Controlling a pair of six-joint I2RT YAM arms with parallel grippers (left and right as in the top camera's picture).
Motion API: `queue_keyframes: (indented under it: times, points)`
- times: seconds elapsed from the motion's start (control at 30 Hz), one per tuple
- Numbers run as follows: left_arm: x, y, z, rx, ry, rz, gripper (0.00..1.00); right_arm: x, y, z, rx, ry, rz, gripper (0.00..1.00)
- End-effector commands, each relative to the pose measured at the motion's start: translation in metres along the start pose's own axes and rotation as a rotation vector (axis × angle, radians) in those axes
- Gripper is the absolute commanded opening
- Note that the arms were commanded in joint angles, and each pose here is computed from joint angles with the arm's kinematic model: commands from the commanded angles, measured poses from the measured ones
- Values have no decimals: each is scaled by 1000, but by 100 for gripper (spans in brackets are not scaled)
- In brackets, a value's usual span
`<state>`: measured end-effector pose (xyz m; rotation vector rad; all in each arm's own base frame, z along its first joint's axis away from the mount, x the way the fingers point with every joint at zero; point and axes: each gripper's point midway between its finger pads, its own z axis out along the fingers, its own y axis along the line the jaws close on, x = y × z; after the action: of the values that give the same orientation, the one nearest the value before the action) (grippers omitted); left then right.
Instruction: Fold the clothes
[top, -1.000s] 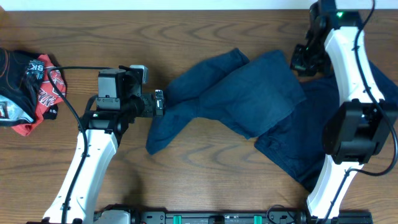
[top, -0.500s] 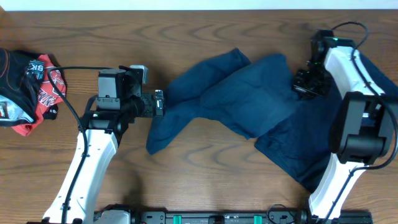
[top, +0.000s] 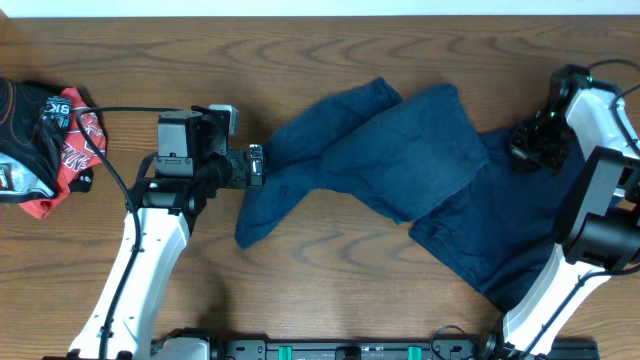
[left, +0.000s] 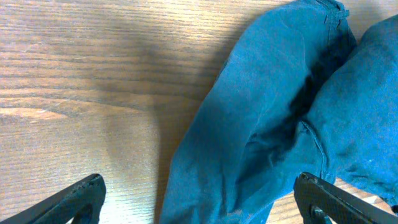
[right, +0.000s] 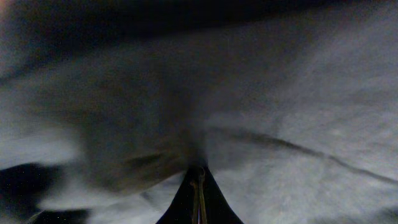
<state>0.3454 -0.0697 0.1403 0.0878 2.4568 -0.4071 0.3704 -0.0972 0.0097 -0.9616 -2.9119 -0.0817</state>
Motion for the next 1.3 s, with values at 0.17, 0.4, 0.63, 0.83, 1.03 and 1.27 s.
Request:
queue_keyframes:
  times: [0.17,0.4,0.63,0.83,1.03,1.27]
  points:
    - [-3,3,0,-11,-3,-4,98,6,-20,19,55,-9,40,1]
    - [-3,3,0,-12,-4,-3,98,-18,-66,14,82,-66,201,1]
    - [-3,3,0,-11,-5,-3,98,-35,-142,7,60,-98,417,1]
    - [-6,2,0,-11,-14,0,98,-53,-206,-16,40,-167,559,1]
    - [-8,2,0,-10,-24,3,98,-80,-234,-50,64,-276,495,1]
    - [-9,2,0,-9,-29,4,98,-93,-202,-83,46,-300,391,1]
